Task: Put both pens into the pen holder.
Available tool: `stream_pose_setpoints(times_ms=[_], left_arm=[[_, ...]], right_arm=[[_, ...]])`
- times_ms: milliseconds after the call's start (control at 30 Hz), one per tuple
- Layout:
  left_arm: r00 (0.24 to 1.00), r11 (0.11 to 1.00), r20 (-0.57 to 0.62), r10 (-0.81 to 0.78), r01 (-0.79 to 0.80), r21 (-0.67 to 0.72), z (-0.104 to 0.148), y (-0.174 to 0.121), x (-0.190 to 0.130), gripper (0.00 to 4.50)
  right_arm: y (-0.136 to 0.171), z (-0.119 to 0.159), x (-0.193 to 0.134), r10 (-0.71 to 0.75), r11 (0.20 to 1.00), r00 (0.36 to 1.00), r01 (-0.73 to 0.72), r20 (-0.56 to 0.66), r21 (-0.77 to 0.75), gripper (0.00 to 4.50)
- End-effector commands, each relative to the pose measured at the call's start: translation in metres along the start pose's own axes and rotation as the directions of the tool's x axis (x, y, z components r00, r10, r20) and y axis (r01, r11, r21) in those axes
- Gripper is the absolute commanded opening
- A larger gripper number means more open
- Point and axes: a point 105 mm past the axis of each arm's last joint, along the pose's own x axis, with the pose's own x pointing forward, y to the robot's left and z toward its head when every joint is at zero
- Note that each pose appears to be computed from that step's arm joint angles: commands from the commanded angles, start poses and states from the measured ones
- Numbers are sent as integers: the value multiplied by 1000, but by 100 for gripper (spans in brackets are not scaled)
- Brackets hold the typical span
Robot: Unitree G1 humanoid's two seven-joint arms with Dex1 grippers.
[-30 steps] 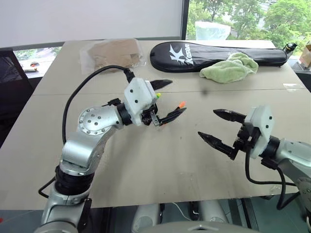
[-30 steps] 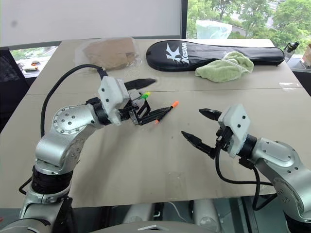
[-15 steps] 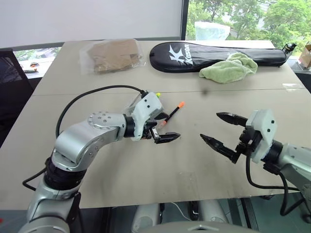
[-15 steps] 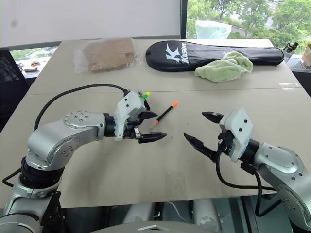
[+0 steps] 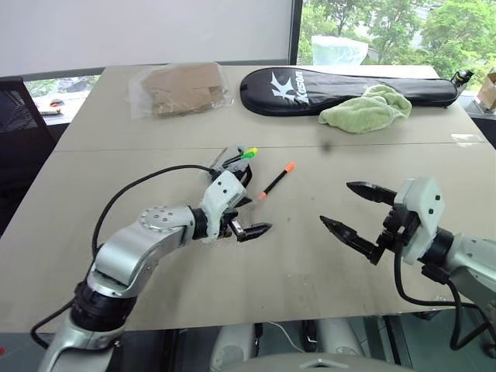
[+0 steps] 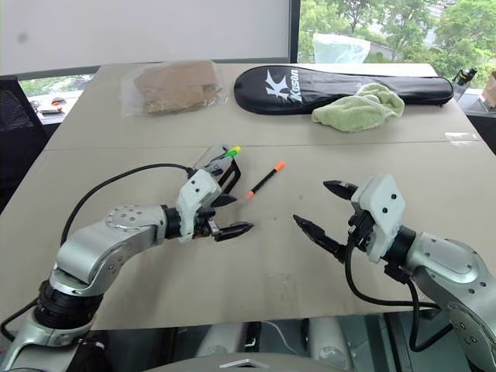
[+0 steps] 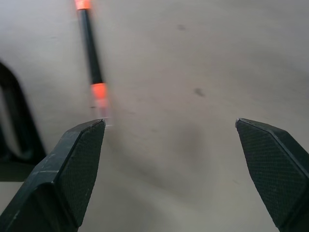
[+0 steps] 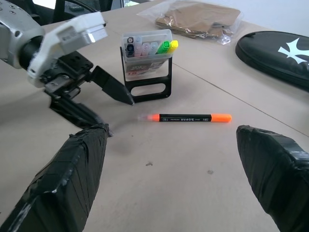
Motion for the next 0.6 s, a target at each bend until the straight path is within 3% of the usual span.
stream_pose_setpoints(times_ms=[33, 300, 400, 600], left_arm=[[995, 994, 1, 99, -99, 39, 10, 10, 8, 446], [987, 983, -60, 151, -144, 116, 3, 10, 27, 446], [985, 980, -88, 146, -132, 150, -4, 10, 29, 372], [991, 991, -71, 110, -105, 78, -7, 13, 26, 92]], right_arm=[[9, 9, -2, 46, 999, 999, -46, 27, -23, 450], [21, -3, -21, 130, 982, 987, -142, -96, -127, 450], [20, -6, -26, 124, 980, 986, -140, -114, -141, 450], [18, -11, -25, 95, 985, 990, -109, -106, -135, 450]])
